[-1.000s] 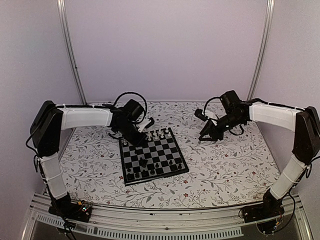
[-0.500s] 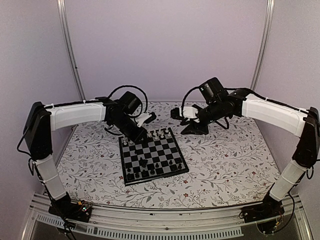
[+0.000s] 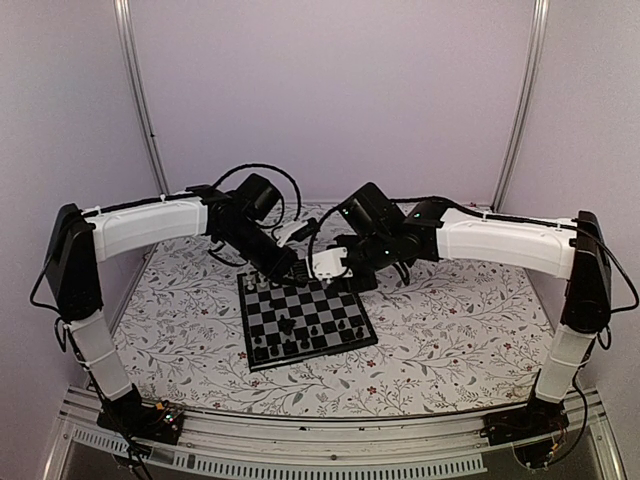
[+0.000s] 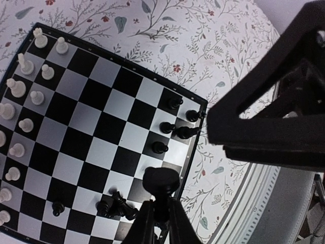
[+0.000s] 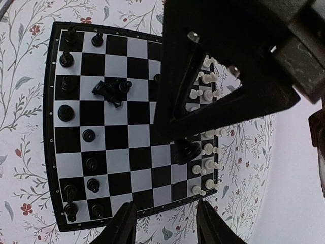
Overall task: Set up the chess pieces on the board
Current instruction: Adjust the chess piece.
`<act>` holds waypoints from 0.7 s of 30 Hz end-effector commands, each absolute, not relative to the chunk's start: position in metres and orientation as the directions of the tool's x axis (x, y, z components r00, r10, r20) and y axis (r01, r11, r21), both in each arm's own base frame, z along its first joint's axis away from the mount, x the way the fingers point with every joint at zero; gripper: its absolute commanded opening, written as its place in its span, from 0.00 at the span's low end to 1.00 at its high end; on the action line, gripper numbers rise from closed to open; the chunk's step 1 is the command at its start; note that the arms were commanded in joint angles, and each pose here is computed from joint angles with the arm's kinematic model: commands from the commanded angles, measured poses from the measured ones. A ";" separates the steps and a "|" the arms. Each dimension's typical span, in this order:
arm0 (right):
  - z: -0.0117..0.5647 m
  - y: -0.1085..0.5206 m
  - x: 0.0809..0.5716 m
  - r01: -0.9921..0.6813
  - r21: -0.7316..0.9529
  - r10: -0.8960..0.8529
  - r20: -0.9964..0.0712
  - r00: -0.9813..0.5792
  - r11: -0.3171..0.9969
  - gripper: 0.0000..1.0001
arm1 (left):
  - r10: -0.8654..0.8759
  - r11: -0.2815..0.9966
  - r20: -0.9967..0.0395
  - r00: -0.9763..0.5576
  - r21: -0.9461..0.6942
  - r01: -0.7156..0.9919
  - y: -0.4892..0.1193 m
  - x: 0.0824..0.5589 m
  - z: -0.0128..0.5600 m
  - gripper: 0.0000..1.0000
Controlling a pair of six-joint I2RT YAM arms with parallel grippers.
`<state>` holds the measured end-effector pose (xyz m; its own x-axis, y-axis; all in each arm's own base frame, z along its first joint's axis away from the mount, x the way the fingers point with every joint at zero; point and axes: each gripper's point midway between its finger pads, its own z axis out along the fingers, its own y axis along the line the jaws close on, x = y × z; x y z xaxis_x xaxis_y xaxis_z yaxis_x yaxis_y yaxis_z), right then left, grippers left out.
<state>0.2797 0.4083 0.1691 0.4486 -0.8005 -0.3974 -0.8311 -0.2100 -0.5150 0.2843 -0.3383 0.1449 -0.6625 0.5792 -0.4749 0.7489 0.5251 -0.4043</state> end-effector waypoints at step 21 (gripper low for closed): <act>0.151 0.448 0.279 -0.706 -0.647 -0.795 -0.251 0.552 -0.286 0.32 | 0.564 0.420 -0.492 -0.664 -0.521 0.743 -0.355 0.264 0.175 0.12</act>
<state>0.2781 0.4429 0.1589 0.5362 -0.7942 -0.2858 -0.7322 -0.2692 -0.6256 0.2673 -0.3493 0.1592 -0.6774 0.5706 -0.4642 0.7308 0.4501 -0.5132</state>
